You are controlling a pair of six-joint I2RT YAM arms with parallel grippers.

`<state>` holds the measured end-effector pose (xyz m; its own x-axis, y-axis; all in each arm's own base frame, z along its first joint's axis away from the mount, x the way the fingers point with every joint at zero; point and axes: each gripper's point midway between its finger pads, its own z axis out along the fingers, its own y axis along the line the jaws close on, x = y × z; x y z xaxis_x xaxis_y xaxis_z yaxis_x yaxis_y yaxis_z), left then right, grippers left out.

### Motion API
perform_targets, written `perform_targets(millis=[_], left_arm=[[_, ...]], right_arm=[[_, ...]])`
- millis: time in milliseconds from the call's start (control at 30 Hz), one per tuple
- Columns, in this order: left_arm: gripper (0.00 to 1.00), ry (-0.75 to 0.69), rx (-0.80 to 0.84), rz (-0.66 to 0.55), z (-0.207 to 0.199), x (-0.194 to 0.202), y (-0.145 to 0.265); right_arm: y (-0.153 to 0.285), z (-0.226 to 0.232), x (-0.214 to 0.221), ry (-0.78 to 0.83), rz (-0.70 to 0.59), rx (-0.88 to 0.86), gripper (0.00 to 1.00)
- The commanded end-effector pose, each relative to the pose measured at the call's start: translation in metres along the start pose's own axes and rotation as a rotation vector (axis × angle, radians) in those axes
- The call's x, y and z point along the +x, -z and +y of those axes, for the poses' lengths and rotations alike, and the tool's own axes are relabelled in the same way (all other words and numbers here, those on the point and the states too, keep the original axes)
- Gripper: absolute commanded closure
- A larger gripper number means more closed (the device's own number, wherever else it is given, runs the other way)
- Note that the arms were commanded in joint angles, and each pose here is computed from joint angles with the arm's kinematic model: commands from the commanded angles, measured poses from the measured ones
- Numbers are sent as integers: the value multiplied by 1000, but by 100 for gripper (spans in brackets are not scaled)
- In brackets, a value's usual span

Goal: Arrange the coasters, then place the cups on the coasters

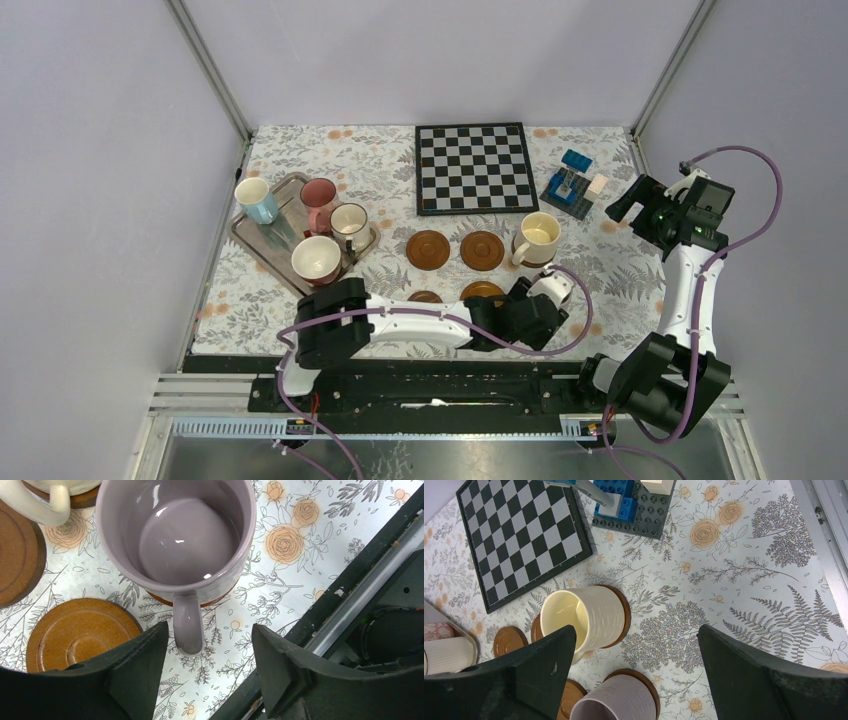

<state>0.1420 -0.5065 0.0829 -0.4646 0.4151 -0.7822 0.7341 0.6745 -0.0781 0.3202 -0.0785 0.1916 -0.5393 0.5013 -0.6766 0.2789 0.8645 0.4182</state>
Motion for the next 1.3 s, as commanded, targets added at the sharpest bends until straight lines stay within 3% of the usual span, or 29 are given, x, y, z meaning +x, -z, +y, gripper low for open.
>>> perform_targets(millis=[0, 300, 600, 767, 1133, 1267], left_arm=[[32, 11, 26, -62, -5, -27, 20], [36, 32, 65, 19, -13, -1, 12], [47, 28, 102, 14, -20, -2, 8], [48, 26, 95, 12, -19, -2, 8], [24, -15, 48, 38, 18, -6, 23], [7, -34, 70, 53, 33, -2, 45]], right_arm=[[4, 5, -8, 16, -34, -24, 2], [5, 5, -7, 17, -31, -21, 2], [3, 4, -5, 17, -26, -20, 2], [3, 4, -5, 18, -25, -20, 2], [4, 7, -5, 27, -22, -39, 2], [4, 9, -4, 39, -14, -54, 2]])
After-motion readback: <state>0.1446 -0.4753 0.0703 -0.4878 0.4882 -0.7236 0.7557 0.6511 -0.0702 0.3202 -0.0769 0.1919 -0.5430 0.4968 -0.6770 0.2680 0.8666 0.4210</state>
